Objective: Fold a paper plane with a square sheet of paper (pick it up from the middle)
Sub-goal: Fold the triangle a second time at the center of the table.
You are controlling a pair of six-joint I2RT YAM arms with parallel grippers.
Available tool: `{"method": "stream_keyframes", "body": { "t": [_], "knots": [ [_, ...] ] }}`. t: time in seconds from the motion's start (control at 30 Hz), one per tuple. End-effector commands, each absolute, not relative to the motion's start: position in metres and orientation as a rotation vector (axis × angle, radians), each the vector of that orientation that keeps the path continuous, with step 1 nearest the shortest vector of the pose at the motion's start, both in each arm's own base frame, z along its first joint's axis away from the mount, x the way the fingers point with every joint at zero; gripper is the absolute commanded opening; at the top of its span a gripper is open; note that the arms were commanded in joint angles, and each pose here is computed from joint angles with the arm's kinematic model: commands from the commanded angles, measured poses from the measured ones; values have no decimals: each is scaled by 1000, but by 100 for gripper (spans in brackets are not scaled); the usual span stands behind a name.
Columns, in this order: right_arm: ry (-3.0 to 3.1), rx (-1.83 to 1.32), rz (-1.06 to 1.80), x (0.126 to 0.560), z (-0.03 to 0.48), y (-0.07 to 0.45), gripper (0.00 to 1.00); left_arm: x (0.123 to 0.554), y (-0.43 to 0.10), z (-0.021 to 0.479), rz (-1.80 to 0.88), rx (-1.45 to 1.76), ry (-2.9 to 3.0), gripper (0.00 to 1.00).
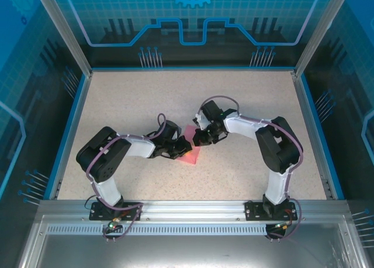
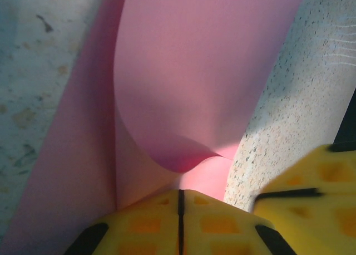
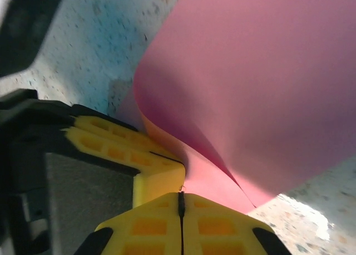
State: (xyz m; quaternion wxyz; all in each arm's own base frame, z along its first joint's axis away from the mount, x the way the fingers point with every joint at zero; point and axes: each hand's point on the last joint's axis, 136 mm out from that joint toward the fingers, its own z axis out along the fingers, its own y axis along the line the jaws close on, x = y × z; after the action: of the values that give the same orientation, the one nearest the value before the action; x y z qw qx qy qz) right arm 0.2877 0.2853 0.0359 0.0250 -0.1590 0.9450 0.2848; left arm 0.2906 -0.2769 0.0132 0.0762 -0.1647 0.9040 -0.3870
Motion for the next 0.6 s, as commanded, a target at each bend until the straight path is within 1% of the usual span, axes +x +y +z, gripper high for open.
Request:
{"method": "stream_keyframes", "body": {
  "t": [0.0, 0.3, 0.43, 0.57],
  "knots": [
    [2965, -476, 929, 280, 24, 289, 5, 274, -261, -14, -998, -538, 2818, 7],
    [3062, -486, 811, 271, -7, 272, 4, 275, -260, -11, -996, -544, 2805, 6],
    [3099, -510, 723, 268, -19, 261, 3, 282, -264, 9, -1007, -469, 2766, 6],
    [3133, -551, 638, 264, -29, 251, 2, 293, -261, 25, -925, -385, 2754, 8]
  ]
}}
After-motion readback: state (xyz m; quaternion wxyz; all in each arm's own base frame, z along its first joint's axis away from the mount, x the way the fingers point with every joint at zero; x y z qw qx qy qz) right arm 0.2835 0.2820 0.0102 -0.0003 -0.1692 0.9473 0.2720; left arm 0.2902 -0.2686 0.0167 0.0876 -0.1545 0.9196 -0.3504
